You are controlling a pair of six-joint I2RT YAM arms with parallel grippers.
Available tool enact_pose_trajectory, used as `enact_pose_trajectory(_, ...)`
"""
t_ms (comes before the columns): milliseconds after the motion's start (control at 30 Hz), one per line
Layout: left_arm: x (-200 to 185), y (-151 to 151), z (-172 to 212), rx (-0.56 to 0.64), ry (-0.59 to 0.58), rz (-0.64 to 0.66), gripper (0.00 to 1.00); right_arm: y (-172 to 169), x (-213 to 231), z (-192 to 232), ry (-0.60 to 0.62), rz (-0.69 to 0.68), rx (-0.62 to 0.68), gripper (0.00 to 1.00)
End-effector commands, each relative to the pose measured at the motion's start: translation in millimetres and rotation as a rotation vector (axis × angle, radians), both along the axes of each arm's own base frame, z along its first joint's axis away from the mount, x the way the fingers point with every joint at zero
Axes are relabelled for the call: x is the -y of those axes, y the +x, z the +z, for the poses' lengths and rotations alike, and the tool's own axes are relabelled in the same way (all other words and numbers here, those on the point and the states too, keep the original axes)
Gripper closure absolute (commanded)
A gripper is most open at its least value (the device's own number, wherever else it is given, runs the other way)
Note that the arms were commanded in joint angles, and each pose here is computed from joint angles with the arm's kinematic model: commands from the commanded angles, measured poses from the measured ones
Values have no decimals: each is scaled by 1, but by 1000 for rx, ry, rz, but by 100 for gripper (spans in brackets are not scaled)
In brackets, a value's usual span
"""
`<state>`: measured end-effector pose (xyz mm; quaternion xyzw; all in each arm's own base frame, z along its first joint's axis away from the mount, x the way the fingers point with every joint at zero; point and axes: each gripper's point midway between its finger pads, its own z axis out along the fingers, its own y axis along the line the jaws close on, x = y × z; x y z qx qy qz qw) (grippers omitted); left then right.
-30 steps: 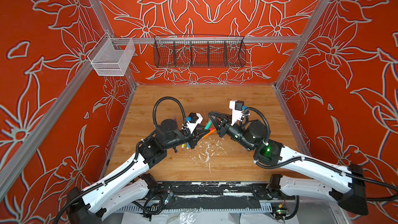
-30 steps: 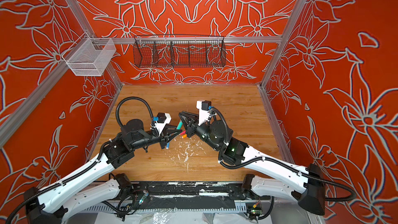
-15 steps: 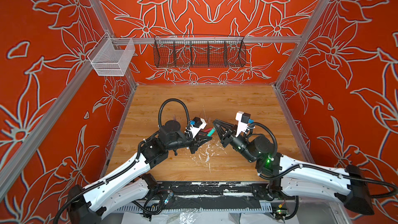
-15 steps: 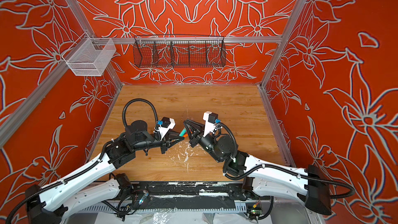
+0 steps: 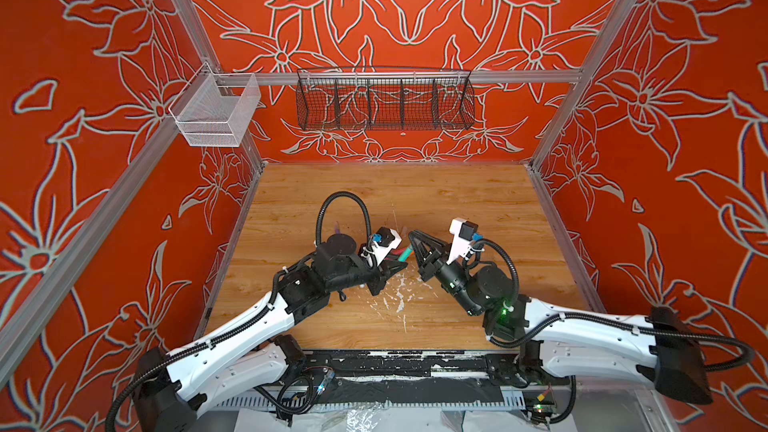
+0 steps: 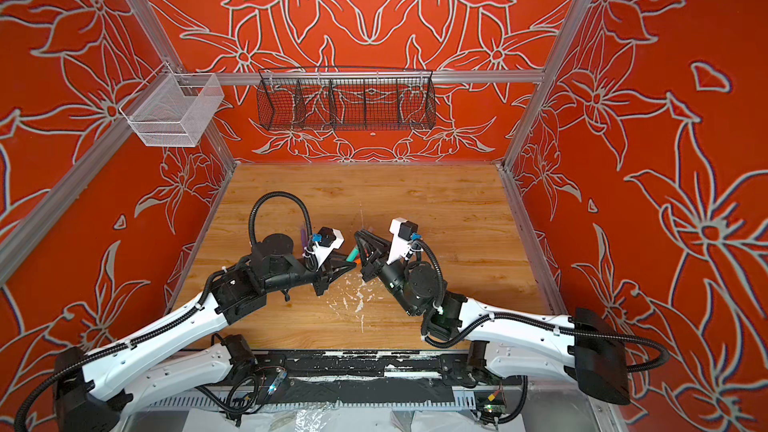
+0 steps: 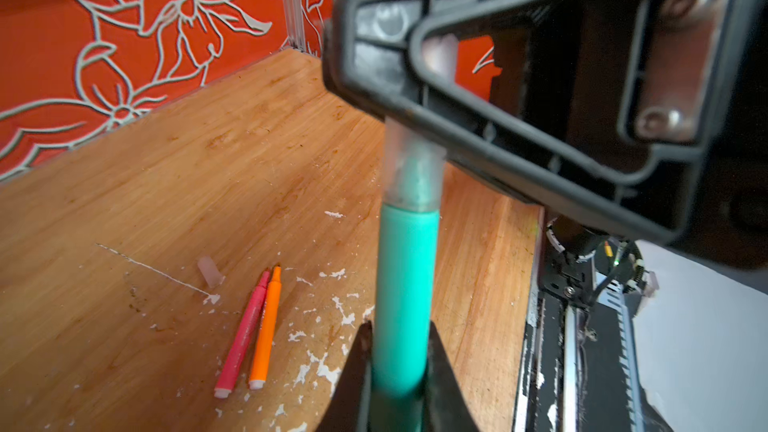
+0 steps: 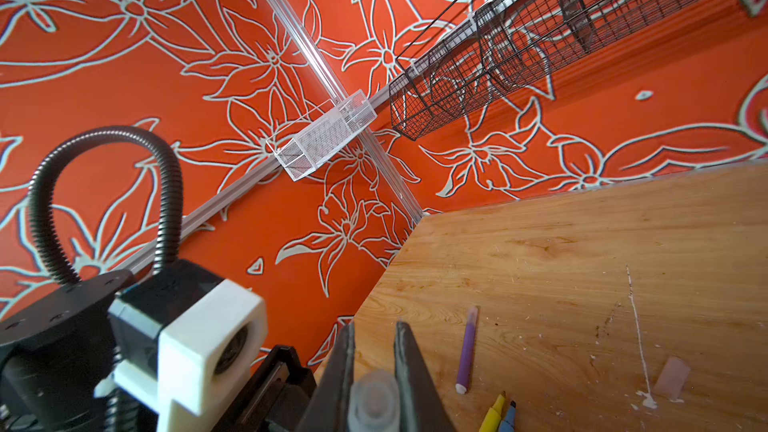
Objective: Insert the pens into the pen caps
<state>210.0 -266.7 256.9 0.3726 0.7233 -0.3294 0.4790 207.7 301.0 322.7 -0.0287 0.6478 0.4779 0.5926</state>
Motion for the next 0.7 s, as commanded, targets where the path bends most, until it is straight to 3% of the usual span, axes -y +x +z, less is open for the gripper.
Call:
enact_pose_trajectory(0,-20,18,129,229,-348,130,100,-73,-49,-71,-243,404,-20,100)
enact_pose_trajectory(67,-18,4,133,216,-367,71,100,-85,-50,-63,-219,467,29,100)
enact_pose_trajectory(300,-21,-18,139,205,-418,0,100,-86,-55,-72,-234,478,37,100)
enact_pose_trajectory(500,-22,-2,140,234,-416,63,100,-86,-46,-67,-218,436,23,100)
enact_pose_trajectory(667,-39,27,136,316,-351,282,100,-82,-52,-91,-255,334,-61,100)
